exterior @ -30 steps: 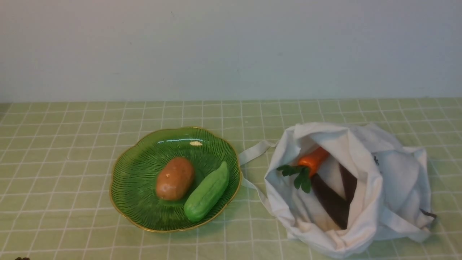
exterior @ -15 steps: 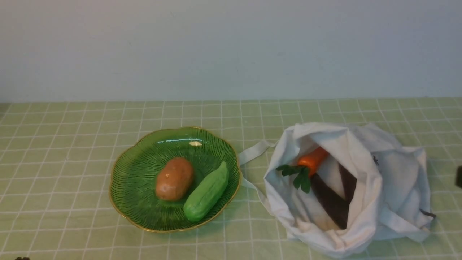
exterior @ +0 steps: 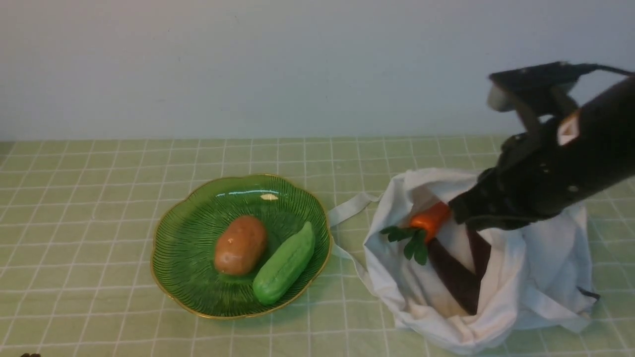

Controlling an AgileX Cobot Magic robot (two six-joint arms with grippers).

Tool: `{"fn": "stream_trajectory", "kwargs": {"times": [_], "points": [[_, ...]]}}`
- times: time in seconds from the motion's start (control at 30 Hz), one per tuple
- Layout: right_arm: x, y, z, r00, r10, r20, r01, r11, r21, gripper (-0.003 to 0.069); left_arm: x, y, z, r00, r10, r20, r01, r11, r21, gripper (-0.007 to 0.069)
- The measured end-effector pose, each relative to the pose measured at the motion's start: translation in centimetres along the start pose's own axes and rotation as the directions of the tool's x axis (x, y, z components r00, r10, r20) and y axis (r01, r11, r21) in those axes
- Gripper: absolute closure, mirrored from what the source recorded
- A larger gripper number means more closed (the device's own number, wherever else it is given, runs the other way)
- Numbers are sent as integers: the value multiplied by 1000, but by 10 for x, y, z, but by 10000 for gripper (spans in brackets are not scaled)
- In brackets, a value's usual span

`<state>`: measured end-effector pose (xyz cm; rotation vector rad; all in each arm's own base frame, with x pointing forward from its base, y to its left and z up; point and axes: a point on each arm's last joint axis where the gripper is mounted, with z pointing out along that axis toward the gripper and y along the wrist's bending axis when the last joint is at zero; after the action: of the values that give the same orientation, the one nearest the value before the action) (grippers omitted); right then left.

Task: Take vegetables from bag on green coffee tablecloth place on plate.
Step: 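Reach into the cloth bag and grasp a vegetable inside it with the right gripper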

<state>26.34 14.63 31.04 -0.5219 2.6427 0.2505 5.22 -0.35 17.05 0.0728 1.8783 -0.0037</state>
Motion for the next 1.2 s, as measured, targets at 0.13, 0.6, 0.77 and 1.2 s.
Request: {"fn": "stream_trajectory", "kwargs": {"times": [0.13,0.6,0.77,1.2], "points": [[-11,7,19,1000,17,19,-17,1000,11,573,0,0,0,1000,0,0,0,1000,0,630],[-17,8,111,996,6,-87,0,998,64,135,0,0,0,1000,0,0,0,1000,0,630],[-17,2,134,996,20,-85,-9,992,129,124,0,0,0,1000,0,0,0,1000,0,630],[-20,-4,157,999,-11,-44,19,983,183,482,0,0,0,1000,0,0,0,1000,0,630]]}}
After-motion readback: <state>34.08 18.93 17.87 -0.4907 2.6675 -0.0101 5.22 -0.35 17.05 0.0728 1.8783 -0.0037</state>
